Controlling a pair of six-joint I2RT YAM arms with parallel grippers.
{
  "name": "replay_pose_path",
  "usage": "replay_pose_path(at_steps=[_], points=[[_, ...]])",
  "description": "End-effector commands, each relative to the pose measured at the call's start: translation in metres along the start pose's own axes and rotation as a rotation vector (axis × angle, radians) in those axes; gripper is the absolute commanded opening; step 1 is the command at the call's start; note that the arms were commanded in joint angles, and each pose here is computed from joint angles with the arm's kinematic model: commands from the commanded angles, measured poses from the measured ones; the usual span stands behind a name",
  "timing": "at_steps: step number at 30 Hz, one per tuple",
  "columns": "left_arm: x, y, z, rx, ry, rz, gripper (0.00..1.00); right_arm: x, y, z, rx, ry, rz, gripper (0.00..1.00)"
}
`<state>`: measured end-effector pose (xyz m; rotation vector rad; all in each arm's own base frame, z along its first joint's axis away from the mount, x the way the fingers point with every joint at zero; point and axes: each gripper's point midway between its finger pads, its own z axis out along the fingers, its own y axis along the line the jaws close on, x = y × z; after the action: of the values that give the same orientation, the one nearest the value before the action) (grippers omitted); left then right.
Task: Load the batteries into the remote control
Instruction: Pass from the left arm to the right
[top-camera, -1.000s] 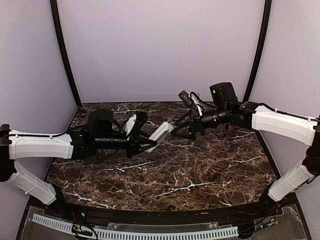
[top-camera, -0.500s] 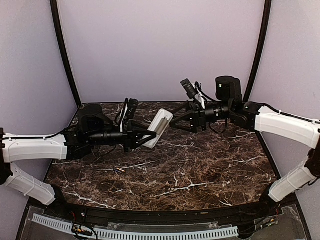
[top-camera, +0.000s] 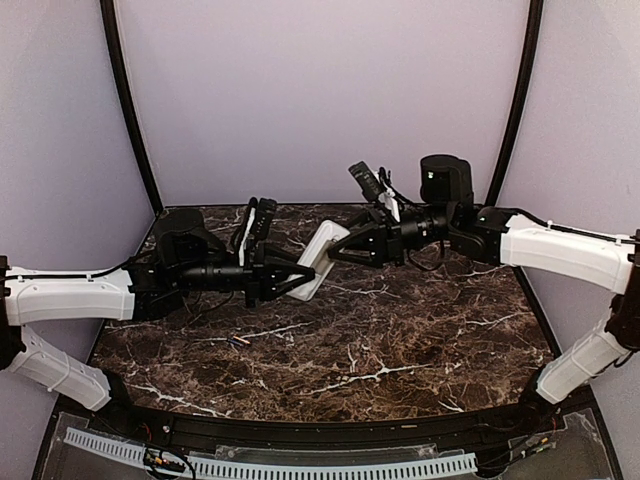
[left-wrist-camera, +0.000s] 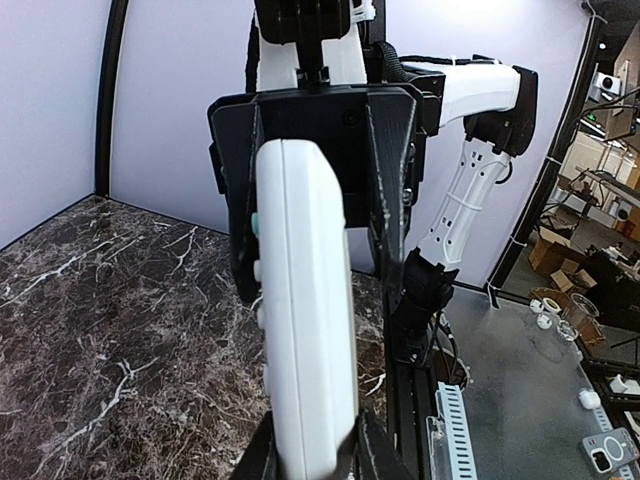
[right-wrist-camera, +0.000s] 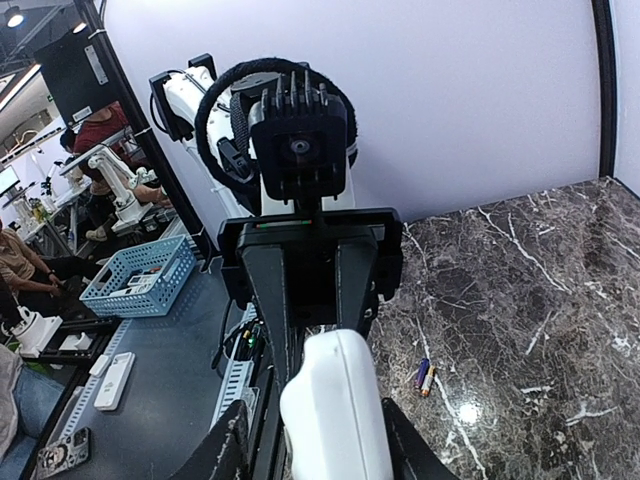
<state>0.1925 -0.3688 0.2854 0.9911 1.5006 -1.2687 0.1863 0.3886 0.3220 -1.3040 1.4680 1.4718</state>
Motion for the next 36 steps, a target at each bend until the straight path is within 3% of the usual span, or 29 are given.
replay_pose_path(at_steps=[1, 11, 20, 24, 26, 27, 29, 36], points=[[-0.012, -0.007, -0.005, 0.017, -0.043, 0.024, 0.0, -0.005, 0.01, 0.01, -0.067, -0.006, -0.011, 0.41], [-0.011, -0.007, -0.003, 0.026, -0.035, 0.035, 0.0, -0.001, 0.007, 0.019, -0.088, 0.01, 0.009, 0.33], [-0.011, -0.005, -0.003, 0.013, -0.039, 0.034, 0.0, 0.002, 0.009, 0.023, -0.122, 0.021, 0.018, 0.13], [-0.01, 0.001, -0.003, -0.017, -0.035, 0.036, 0.0, 0.001, 0.008, 0.023, -0.111, 0.021, 0.029, 0.13], [-0.008, 0.004, -0.003, -0.033, -0.028, 0.038, 0.09, 0.001, 0.007, 0.022, -0.105, 0.018, 0.038, 0.12], [-0.008, 0.004, -0.003, -0.036, -0.025, 0.041, 0.24, 0.0, 0.005, 0.022, -0.095, 0.017, 0.044, 0.11], [-0.006, 0.003, -0.002, -0.028, -0.007, 0.055, 0.42, -0.001, 0.001, 0.021, -0.067, 0.016, 0.054, 0.07], [0.006, 0.005, -0.007, -0.049, 0.063, 0.137, 0.7, -0.006, -0.019, 0.014, 0.022, -0.007, 0.14, 0.06]])
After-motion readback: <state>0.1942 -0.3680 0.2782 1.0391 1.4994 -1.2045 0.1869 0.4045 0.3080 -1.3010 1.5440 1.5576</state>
